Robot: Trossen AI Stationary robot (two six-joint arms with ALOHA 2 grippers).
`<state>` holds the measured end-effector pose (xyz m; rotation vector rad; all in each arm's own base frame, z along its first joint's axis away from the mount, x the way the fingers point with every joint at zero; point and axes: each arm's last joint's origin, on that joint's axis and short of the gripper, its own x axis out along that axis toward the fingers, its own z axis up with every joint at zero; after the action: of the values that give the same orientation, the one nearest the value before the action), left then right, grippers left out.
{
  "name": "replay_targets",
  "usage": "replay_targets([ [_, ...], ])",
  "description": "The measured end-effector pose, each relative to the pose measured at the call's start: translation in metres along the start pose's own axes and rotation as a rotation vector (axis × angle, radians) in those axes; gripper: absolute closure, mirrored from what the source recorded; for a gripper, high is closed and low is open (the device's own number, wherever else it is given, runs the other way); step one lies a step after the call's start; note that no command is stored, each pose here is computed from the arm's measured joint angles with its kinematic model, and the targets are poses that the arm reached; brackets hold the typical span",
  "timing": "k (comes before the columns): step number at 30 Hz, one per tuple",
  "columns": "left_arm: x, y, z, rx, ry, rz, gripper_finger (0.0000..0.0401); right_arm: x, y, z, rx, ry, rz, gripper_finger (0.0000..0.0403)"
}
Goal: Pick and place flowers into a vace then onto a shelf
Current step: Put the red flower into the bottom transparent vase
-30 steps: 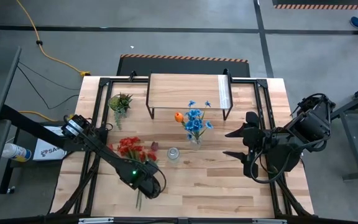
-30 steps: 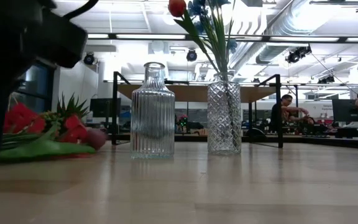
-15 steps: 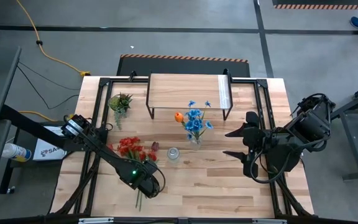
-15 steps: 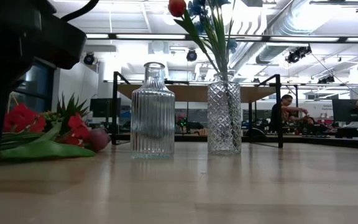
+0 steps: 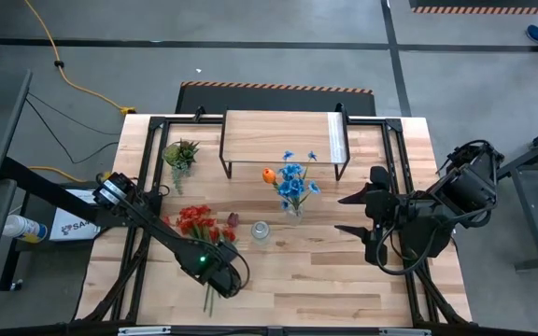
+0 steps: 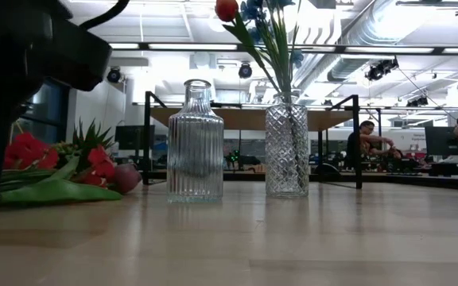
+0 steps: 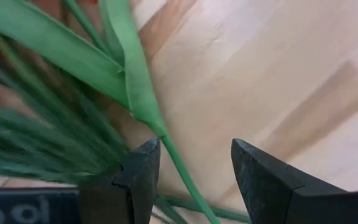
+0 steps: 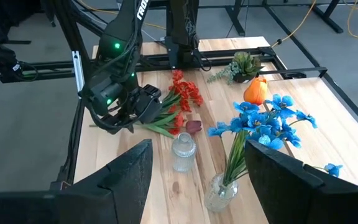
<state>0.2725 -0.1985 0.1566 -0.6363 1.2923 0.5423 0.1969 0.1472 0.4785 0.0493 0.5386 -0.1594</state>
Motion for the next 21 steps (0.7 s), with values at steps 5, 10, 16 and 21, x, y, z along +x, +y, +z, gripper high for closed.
replay_targets([
  [5, 0.0085, 0.0000, -0.0021, 0.020, 0.037, 0.026, 0.0170, 0.0000, 0.0000, 0.0000, 0.000, 0.000, 0.000, 0.0158],
  [10, 0.0088, -0.0007, -0.0017, 0.018, 0.039, 0.019, 0.0175, -0.0001, 0.0000, 0.0000, 0.002, 0.000, 0.000, 0.0158],
  [16, 0.0088, -0.0012, -0.0020, 0.017, 0.050, 0.011, 0.0231, 0.0000, 0.0000, 0.0000, 0.003, 0.000, 0.000, 0.0158],
  [21, 0.0088, -0.0019, -0.0023, 0.015, 0.062, 0.001, 0.0291, -0.0001, -0.0001, 0.0001, 0.003, -0.001, 0.000, 0.0158],
])
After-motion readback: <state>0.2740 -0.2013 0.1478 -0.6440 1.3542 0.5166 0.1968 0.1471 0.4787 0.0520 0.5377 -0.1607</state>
